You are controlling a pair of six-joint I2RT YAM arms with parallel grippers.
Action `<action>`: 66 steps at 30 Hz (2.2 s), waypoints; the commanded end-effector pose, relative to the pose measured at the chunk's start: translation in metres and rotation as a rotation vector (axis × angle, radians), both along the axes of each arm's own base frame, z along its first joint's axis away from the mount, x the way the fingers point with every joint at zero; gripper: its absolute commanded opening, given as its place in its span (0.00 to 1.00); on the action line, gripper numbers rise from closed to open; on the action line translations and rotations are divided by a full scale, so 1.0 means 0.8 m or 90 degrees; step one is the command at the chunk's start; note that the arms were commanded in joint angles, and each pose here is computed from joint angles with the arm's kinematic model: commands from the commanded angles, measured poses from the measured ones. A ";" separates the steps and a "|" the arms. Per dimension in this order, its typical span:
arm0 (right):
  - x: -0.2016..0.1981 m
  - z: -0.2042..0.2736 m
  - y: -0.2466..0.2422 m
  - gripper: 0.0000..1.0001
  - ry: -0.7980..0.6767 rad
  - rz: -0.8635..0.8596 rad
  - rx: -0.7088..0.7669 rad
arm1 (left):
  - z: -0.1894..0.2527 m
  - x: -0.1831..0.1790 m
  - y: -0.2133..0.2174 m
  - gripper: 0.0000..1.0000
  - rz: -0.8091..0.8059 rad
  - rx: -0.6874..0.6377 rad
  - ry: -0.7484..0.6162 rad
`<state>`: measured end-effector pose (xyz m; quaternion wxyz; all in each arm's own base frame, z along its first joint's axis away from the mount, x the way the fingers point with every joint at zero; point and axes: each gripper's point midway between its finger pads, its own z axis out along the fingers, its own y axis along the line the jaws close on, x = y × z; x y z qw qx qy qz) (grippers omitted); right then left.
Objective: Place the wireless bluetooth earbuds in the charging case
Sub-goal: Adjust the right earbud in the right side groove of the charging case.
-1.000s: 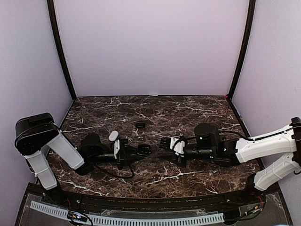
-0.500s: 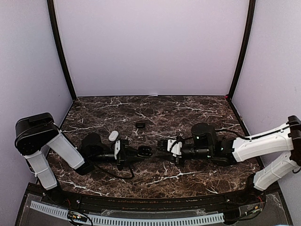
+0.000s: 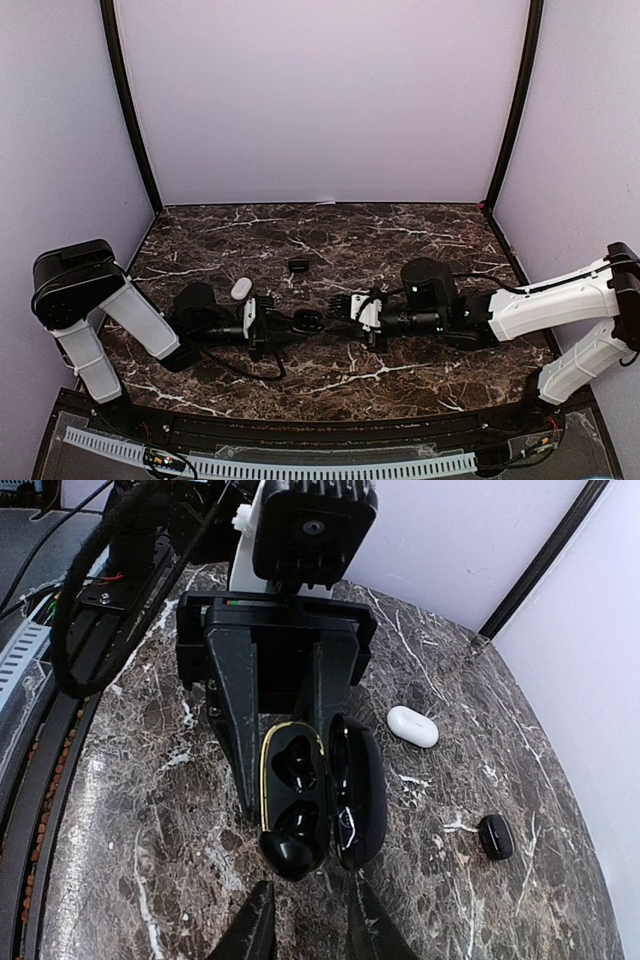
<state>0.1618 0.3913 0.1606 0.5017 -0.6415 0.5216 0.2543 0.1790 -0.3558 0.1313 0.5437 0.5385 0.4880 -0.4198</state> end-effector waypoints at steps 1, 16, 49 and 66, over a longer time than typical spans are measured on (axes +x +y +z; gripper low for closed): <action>0.001 0.021 0.013 0.23 -0.005 0.011 0.037 | 0.020 0.005 -0.004 0.08 0.006 -0.022 -0.021; 0.008 0.021 0.022 0.15 0.035 -0.020 0.059 | 0.019 0.014 -0.003 0.08 0.035 -0.020 -0.018; 0.042 0.014 0.036 0.14 0.144 -0.156 0.124 | 0.025 0.043 -0.001 0.08 0.142 -0.046 -0.013; 0.063 -0.005 0.047 0.17 0.302 -0.279 0.173 | 0.014 0.058 0.005 0.08 0.221 -0.031 -0.073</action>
